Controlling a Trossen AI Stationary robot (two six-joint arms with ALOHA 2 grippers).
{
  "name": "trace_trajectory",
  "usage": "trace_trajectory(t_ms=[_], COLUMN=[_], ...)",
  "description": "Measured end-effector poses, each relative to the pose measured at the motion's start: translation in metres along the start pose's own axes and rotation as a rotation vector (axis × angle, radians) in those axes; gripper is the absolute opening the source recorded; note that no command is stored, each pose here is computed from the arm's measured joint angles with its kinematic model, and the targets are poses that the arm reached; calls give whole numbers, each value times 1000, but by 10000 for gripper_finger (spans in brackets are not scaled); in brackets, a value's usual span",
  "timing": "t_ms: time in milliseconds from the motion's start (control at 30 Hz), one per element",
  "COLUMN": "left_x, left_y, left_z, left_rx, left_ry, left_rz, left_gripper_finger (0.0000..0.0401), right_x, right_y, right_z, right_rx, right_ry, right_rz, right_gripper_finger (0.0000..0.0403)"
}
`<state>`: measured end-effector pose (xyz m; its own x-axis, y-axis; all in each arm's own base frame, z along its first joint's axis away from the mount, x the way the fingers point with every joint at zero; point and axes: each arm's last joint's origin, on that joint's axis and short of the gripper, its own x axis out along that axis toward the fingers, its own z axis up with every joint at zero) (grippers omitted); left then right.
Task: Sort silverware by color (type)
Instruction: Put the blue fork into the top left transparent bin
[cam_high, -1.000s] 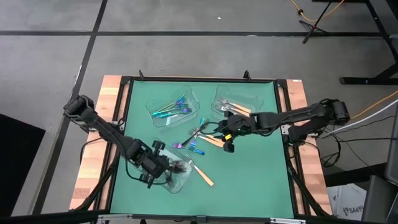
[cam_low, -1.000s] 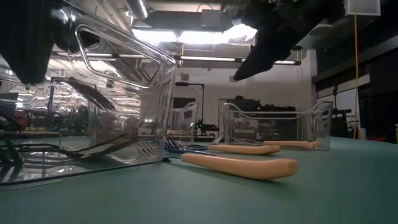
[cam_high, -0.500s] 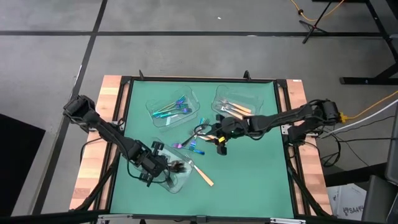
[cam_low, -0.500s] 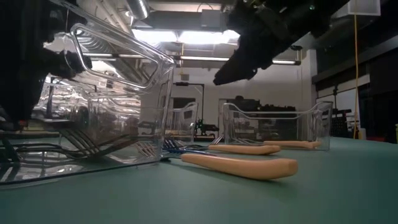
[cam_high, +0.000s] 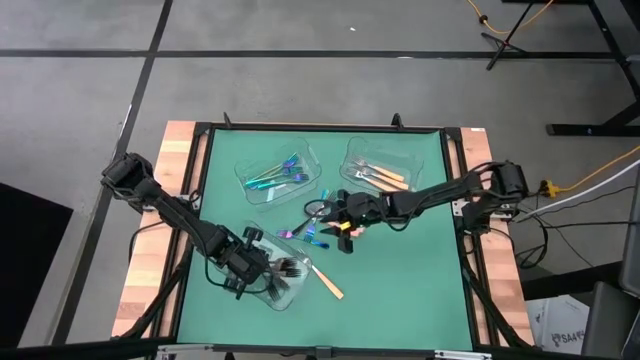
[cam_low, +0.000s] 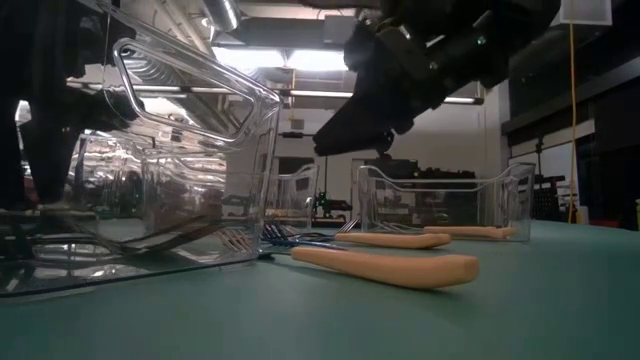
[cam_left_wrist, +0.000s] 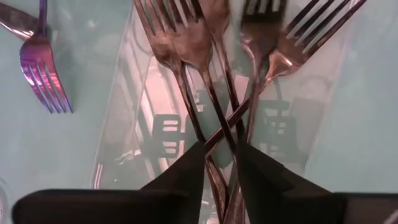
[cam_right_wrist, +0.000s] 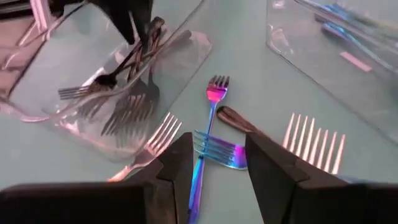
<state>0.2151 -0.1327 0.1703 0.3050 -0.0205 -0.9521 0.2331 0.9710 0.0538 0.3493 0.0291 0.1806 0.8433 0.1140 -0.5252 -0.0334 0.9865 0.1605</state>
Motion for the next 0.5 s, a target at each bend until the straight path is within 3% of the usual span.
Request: trace_trajectory(t_ms=[200, 367, 500], left_x=[0, -1, -1], left_y=[0, 0, 1], left_z=[0, 0, 0], left_rx=[-2, -4, -4], left_ry=[0, -4, -3], left_rz=[0, -1, -1], left_gripper_finger=[97, 90, 85], right_x=[13, 22, 30], right_y=[0, 10, 23], right_z=[-8, -14, -23], right_rx=[73, 59, 39], right_ry=[5, -5, -12], right_rz=[51, 84, 46], right_gripper_finger=[136, 136, 136])
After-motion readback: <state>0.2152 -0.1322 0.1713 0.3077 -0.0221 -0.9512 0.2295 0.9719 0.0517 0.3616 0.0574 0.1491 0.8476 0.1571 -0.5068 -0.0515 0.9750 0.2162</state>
